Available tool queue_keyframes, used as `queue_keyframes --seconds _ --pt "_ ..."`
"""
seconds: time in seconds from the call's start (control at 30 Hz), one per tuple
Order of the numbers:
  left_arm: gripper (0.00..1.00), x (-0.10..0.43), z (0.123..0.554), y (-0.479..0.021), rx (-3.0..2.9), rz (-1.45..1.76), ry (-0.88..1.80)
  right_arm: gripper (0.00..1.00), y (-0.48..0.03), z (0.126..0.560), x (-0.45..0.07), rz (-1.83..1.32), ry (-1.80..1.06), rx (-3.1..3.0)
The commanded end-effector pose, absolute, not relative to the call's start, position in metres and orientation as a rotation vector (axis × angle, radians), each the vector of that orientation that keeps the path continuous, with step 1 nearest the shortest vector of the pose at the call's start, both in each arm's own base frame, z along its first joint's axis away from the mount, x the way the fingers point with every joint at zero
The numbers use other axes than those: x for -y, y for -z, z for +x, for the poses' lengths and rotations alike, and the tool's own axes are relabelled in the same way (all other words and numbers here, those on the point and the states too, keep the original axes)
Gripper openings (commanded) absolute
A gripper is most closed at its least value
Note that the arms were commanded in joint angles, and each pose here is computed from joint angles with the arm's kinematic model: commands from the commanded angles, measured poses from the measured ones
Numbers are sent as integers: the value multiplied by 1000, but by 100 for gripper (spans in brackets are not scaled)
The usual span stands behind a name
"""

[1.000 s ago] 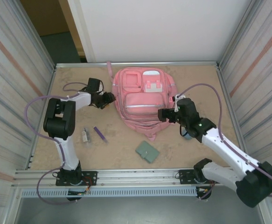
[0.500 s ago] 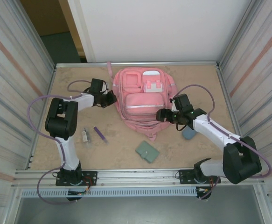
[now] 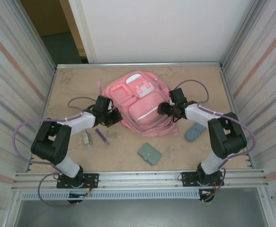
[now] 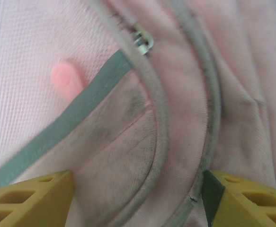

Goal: Pack books, pencil case, and school supplies into a backpack

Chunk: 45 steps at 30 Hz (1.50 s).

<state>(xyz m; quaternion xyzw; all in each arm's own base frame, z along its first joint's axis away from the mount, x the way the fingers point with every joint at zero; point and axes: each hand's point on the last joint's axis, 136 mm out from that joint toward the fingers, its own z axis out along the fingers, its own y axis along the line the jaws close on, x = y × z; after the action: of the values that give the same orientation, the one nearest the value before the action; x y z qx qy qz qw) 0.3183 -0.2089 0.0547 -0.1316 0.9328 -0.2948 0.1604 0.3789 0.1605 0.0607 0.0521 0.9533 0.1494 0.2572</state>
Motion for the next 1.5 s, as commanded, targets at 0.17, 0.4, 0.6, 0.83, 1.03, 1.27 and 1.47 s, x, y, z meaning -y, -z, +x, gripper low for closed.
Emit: queue_keyframes --seconds 0.17,0.4,0.6,0.83,1.03,1.27,1.47 --pt "25 238 266 -76 -2706 -477 961 70 -68 462 -186 86 -560 -2420" --pt "45 191 259 -108 -2624 -452 750 70 -115 467 -194 -27 -670 -2330" --pt "52 158 272 -87 -2625 -606 719 71 -160 416 -207 -168 -617 -2283" --pt "58 171 293 -71 -2671 -560 680 72 -148 331 -235 -392 -506 -2362" --pt "55 160 297 -46 -2681 -632 486 73 -135 276 -249 -701 -521 -2421" --pt "0 156 302 -50 -2649 -711 426 73 -122 227 -305 -1026 -800 -2413" --pt "0 172 295 -88 -2615 -636 591 61 -107 213 -329 -997 -1037 -2456"
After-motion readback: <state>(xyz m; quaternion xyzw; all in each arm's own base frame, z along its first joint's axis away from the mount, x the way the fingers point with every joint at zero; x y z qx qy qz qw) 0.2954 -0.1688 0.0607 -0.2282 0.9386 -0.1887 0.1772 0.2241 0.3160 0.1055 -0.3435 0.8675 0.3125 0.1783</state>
